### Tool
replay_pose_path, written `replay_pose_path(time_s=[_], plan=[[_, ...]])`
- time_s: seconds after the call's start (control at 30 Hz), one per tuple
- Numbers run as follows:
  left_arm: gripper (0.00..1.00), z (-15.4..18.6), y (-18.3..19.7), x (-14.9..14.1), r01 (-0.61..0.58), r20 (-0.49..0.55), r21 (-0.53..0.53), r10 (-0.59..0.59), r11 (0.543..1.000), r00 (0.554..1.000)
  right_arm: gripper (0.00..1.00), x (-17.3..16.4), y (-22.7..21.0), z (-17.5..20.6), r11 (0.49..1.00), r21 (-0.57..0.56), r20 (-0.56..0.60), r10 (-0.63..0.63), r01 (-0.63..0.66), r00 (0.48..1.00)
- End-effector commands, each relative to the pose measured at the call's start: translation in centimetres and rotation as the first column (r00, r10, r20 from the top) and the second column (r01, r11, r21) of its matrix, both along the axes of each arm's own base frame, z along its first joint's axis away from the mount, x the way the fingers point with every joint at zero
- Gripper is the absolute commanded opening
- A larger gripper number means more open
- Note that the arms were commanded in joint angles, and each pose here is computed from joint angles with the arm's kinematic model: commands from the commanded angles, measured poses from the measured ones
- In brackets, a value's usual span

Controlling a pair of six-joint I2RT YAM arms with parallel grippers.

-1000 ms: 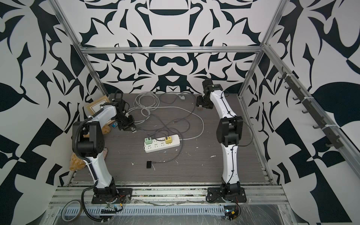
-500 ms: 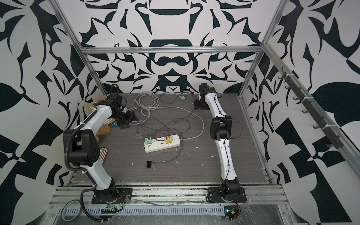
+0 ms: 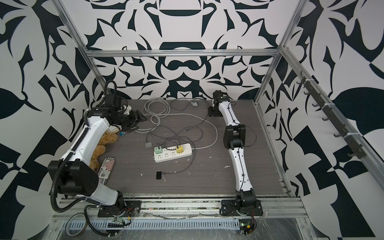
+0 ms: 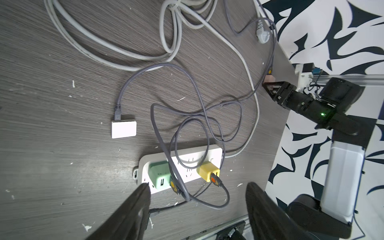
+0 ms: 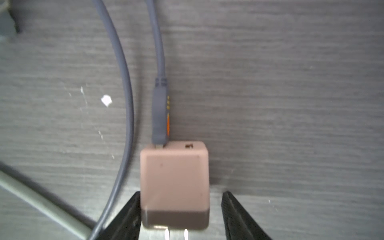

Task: Charge mp3
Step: Pick up the plug from the center of the board.

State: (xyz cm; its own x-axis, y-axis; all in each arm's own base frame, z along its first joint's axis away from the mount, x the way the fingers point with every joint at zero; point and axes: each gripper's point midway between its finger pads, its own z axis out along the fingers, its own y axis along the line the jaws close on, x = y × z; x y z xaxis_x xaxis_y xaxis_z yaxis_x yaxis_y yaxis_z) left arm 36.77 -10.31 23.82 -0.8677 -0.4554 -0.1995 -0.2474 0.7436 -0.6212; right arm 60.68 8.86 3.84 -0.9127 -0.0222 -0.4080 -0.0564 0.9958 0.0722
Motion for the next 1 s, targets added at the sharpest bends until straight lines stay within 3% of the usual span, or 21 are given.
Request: replay_pose_path(time_s=[0.0,0.2,0.33,0.47,0.57,0.73,0.83,0.97], plan=[[0.75,1.8,-0.5,-0.7,0.005,0.012,-0.037,-0.005,0.999,1.000,0.60,1.9,0.1,2.5,1.000,0.027,0.099,-0.002,0.000,0.995],[0.73,2.4,-0.6,-1.2,0.014,0.025,-0.045,-0.013,0.999,1.000,0.43,3.0,0.2,2.3,0.999,0.046,0.132,-0.025,0.019,0.991],[0.72,3.3,-2.2,-1.4,0.062,0.055,-0.063,-0.059,0.996,0.997,0.18,3.6,0.0,5.8,0.998,0.052,0.204,-0.048,0.038,0.978],[0.73,5.1,-6.3,-1.2,0.138,0.128,-0.142,-0.120,0.980,0.985,0.06,1.5,-0.5,10.8,0.996,0.059,0.228,-0.081,0.069,0.970],[0.77,7.7,-11.0,-0.2,0.199,0.247,-0.237,-0.139,0.951,0.959,0.01,-2.5,-0.5,16.1,0.995,0.055,0.286,-0.096,0.084,0.953],[0.81,10.5,-18.8,2.0,0.267,0.345,-0.449,-0.110,0.853,0.932,0.00,-12.2,0.1,24.9,0.974,0.207,0.469,-0.183,0.094,0.864],[0.81,11.7,-23.1,2.0,0.351,0.373,-0.488,-0.172,0.799,0.912,0.00,-17.4,0.4,27.4,0.958,0.275,0.502,-0.213,0.078,0.839],[0.81,12.8,-27.2,0.7,0.435,0.410,-0.520,-0.232,0.735,0.882,0.00,-21.9,1.4,29.8,0.947,0.322,0.568,-0.211,0.022,0.796]])
